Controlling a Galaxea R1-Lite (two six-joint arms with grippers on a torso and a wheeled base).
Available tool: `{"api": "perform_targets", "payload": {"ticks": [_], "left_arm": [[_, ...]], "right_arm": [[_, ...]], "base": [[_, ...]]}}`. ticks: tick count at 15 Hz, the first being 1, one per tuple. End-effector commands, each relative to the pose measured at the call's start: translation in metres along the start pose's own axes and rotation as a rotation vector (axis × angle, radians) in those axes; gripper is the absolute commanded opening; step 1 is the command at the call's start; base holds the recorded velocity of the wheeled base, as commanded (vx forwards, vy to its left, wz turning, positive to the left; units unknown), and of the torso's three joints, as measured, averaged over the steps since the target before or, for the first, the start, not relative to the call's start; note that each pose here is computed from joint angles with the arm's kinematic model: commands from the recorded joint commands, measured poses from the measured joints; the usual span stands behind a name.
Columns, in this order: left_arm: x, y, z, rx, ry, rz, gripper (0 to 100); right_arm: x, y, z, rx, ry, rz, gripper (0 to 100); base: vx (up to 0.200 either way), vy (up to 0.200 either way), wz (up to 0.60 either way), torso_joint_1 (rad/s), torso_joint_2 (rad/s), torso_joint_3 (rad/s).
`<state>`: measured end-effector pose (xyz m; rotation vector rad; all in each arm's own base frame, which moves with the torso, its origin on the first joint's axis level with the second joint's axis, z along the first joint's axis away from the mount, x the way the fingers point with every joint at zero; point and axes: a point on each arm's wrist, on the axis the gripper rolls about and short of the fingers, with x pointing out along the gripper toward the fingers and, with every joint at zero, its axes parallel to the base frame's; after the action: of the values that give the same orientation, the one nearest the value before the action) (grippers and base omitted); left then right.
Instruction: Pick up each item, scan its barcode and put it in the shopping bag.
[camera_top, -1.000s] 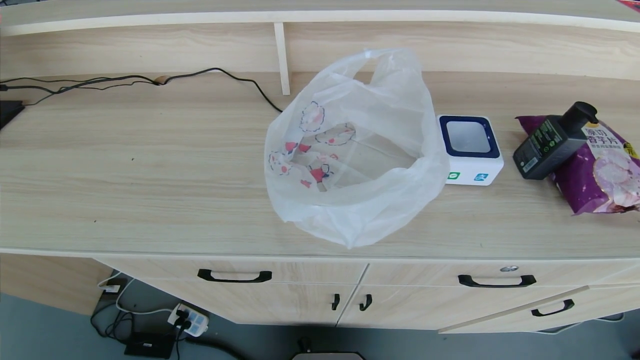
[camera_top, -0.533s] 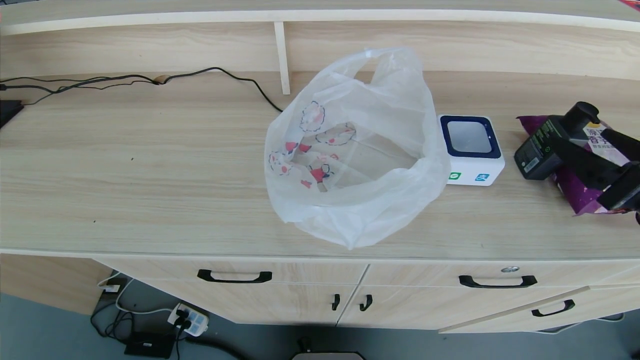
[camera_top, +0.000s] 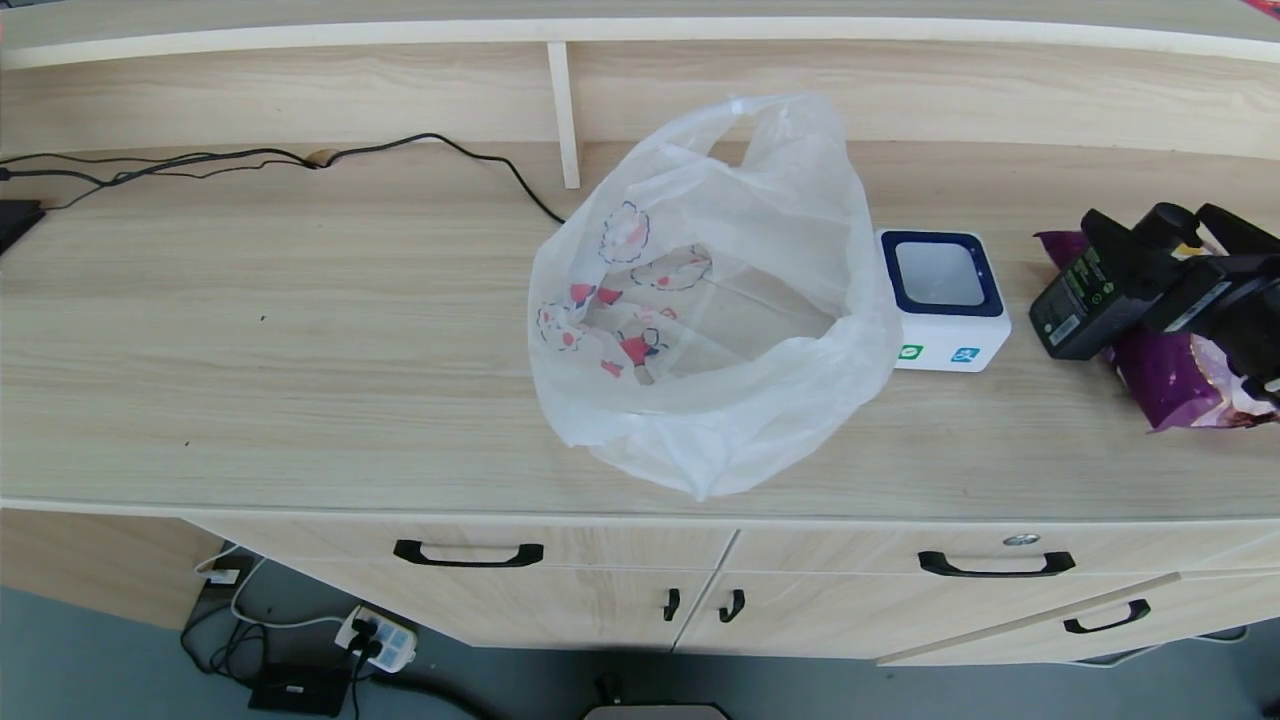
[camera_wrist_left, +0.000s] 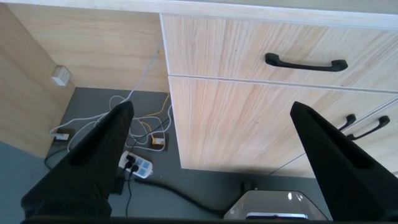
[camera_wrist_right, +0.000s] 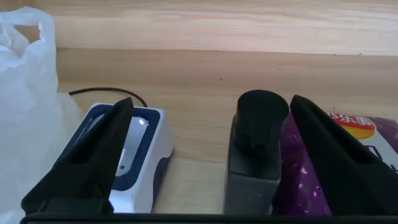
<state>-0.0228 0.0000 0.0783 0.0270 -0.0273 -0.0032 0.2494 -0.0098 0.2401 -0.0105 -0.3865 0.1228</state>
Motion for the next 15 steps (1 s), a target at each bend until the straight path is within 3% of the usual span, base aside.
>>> {"api": "perform_targets", "payload": {"ticks": [1, 11, 15], "left_arm": [[0.0, 0.0, 0.0, -0.001, 0.001, 0.001, 100], [0.0, 0.0, 0.0, 0.002, 0.001, -0.001, 100], [0.0, 0.0, 0.0, 0.004, 0.001, -0.001, 100]], "right_arm": [[-0.001, -0.006, -0.01, -0.001, 0.035, -0.021, 100], [0.006, -0.013, -0.035, -0.02, 0.113, -0.041, 100], [0.017, -0.012, -0.039, -0.036, 0.105, -0.034, 100]], "base": [[0.0, 0.0, 0.0, 0.0, 0.0, 0.0], [0.0, 0.0, 0.0, 0.0, 0.0, 0.0], [0.0, 0.0, 0.0, 0.0, 0.0, 0.0]]}}
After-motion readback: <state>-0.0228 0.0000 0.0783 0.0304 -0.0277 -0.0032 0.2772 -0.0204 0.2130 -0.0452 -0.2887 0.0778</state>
